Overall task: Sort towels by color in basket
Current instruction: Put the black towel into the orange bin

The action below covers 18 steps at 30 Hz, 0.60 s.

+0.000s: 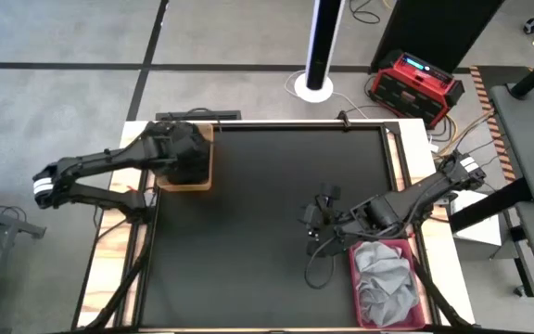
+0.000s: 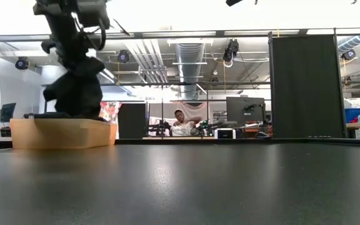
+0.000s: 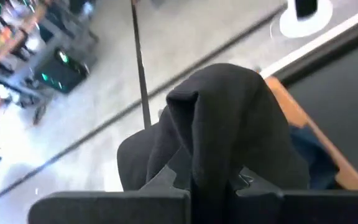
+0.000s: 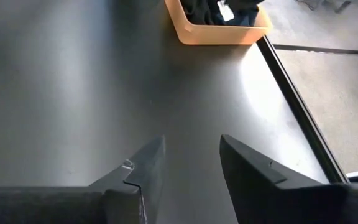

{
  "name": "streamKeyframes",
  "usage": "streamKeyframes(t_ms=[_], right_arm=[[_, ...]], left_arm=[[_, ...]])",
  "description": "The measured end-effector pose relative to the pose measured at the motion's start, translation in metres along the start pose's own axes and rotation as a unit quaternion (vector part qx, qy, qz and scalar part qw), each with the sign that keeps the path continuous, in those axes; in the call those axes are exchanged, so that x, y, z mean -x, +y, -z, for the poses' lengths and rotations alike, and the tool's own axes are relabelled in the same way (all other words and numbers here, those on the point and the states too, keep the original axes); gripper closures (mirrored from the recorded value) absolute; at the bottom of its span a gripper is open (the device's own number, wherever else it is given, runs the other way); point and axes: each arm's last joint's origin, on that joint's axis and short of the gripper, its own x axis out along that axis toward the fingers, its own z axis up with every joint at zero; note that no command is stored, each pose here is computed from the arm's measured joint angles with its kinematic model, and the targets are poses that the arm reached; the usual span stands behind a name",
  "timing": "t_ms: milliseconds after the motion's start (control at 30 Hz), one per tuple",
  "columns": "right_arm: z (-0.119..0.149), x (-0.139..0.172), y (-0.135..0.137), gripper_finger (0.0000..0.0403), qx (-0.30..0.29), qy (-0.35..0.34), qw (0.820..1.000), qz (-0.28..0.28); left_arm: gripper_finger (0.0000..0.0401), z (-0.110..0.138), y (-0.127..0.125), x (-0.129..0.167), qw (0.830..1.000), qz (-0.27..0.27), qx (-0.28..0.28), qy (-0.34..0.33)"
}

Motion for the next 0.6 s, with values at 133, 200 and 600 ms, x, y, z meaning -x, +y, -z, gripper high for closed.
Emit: streamKeyframes(t_ms=[133, 200, 600], right_arm=[[0.000, 0.000, 0.000, 0.0249, 0.000, 0.000, 1.000, 0.000], [0.000, 0.000, 0.000, 0.0246, 0.000, -0.001, 1.000, 0.001], [0.000, 0.000, -0.001, 0.0248, 0.000, -0.004, 1.000, 0.012]], left_arm=[[0.0401, 0.001, -0.011, -0.016, 0.999, 0.008, -0.018, 0.046], [0.0401, 0.003, -0.019, -0.022, 0.997, 0.009, -0.035, 0.063], [0.0401, 0.013, -0.054, -0.045, 0.986, 0.039, -0.077, 0.142]])
